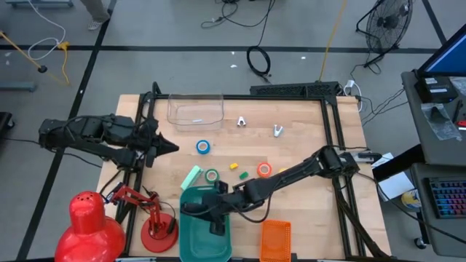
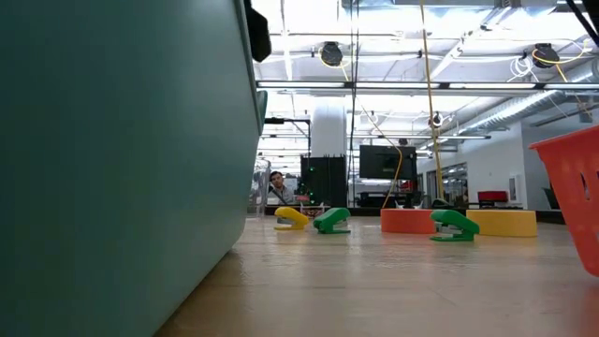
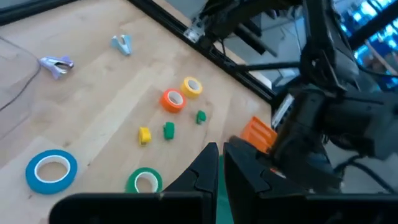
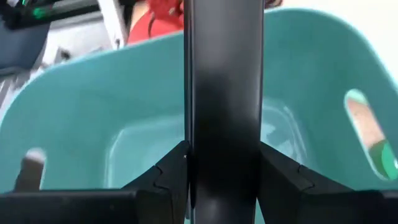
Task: Pick and place Stapler, Stapler remover, tape
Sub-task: Put the black stapler into the green bin
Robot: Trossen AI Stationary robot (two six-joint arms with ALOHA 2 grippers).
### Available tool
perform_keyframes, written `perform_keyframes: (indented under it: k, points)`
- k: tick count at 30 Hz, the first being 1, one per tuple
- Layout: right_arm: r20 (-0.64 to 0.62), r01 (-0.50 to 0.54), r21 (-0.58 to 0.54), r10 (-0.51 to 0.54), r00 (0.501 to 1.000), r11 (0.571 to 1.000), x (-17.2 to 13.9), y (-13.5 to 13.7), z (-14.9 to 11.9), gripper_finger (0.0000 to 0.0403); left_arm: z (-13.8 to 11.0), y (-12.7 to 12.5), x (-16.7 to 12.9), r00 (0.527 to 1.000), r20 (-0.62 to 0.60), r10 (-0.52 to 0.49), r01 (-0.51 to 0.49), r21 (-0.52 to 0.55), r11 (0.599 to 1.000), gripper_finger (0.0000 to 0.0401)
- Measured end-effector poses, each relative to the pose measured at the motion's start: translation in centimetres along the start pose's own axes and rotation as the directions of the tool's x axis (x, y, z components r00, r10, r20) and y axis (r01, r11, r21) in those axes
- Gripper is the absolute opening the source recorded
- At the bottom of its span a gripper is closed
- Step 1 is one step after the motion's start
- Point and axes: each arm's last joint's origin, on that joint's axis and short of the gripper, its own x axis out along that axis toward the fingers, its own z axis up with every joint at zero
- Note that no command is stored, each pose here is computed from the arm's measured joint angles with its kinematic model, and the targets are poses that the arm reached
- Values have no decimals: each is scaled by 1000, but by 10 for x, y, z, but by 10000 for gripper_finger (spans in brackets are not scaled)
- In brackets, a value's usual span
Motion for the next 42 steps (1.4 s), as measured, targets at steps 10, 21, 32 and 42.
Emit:
perform_keyframes:
  k: [10, 21, 32, 42]
  points:
    - [-20, 139, 91, -138, 990, 986, 1, -20, 2, 132, -6, -4, -5, 996, -62, -64, 67, 50, 996, 26]
    - [-141, 138, 94, -124, 982, 986, -1, -17, -11, 132, -9, -1, -20, 995, -49, -85, 87, 46, 995, 26]
    - [-232, 132, 138, -98, 968, 982, -3, -17, -19, 132, -9, 3, -38, 994, 20, -105, 104, 38, 994, 26]
    - [-271, 139, 145, -96, 958, 980, -1, -18, -24, 156, -9, 3, -38, 994, 19, -104, 103, 27, 994, 26]
